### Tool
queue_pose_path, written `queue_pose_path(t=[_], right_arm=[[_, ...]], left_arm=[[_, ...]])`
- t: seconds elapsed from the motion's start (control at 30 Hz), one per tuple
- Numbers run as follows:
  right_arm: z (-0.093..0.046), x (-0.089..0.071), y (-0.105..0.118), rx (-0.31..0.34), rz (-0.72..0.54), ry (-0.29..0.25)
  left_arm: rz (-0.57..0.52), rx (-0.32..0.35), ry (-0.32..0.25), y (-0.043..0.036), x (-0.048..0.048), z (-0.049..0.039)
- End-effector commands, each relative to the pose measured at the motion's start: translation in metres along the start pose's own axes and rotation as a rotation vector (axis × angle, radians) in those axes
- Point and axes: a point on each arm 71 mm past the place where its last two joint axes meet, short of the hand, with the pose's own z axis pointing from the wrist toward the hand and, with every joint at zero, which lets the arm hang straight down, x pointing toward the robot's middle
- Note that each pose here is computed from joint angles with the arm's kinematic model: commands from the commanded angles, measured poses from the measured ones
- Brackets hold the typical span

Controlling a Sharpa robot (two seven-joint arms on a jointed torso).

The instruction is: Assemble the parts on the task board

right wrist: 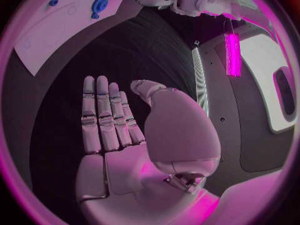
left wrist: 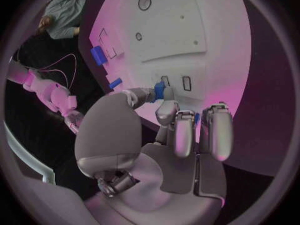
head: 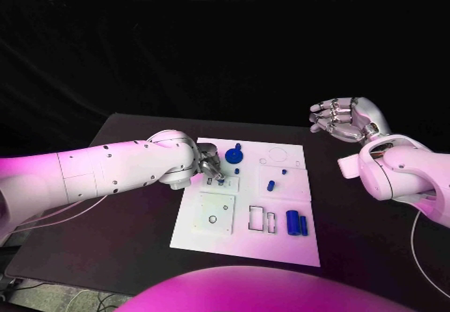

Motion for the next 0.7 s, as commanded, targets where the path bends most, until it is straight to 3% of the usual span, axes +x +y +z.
queue_pose_path(t=[0.03,0.7], right_arm=[[-0.0002,0.0013,0.0005,-0.007,0.002,0.014],[-0.0002,0.0016,0.0007,-0.008,0.002,0.015]], left_arm=[[0.016,-0.007,0.043,-0.0007,0.0038,-0.0001],[0.025,-0.022,0.07,0.0004,0.0059,0.0001]])
